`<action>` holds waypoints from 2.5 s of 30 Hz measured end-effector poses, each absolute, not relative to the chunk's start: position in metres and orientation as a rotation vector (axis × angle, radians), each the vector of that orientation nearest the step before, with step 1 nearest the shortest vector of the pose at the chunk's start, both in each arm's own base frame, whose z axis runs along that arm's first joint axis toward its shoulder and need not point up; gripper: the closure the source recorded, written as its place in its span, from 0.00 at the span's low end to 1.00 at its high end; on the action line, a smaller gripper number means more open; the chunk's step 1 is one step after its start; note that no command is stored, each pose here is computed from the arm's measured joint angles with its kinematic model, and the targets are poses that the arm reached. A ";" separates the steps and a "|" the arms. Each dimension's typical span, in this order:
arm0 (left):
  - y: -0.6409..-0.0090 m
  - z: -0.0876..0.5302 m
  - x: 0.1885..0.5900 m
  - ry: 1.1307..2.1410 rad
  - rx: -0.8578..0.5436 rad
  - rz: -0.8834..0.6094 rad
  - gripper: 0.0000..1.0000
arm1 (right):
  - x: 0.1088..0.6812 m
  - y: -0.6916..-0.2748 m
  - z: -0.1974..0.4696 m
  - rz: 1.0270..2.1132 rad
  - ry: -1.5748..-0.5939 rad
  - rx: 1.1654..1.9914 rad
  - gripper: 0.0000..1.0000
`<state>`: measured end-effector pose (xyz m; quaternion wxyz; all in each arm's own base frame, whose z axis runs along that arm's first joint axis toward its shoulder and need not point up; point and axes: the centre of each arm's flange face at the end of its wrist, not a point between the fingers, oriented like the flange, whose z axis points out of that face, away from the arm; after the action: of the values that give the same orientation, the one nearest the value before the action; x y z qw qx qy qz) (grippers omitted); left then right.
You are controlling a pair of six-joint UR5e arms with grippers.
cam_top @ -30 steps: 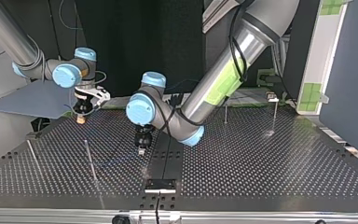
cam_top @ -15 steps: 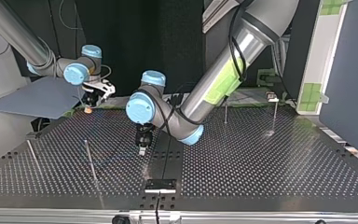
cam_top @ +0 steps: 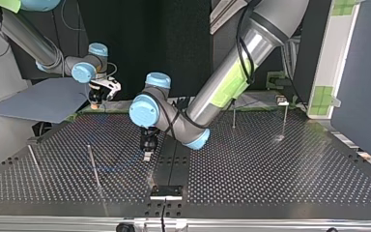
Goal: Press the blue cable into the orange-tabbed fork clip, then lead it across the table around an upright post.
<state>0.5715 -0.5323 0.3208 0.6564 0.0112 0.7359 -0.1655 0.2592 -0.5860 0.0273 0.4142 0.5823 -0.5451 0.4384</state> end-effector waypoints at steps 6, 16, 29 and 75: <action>-0.534 0.321 0.570 1.668 0.028 -0.376 0.13 | 0.257 -0.582 0.001 1.087 -1.389 1.478 1.00; -0.534 0.321 0.569 1.668 0.029 -0.376 0.13 | 0.255 -0.579 -0.026 1.082 -1.406 1.484 1.00; -0.535 0.321 0.569 1.668 0.031 -0.379 0.13 | 0.254 -0.576 -0.048 1.085 -1.419 1.485 1.00; -0.584 0.331 0.502 1.773 0.310 -0.581 0.13 | 0.254 -0.576 -0.048 1.085 -1.414 1.488 1.00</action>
<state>0.5023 -0.5840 0.3311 0.5851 0.1327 0.7602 -0.2493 0.2538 -0.5764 -0.0480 0.3985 0.5878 -0.5586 0.4285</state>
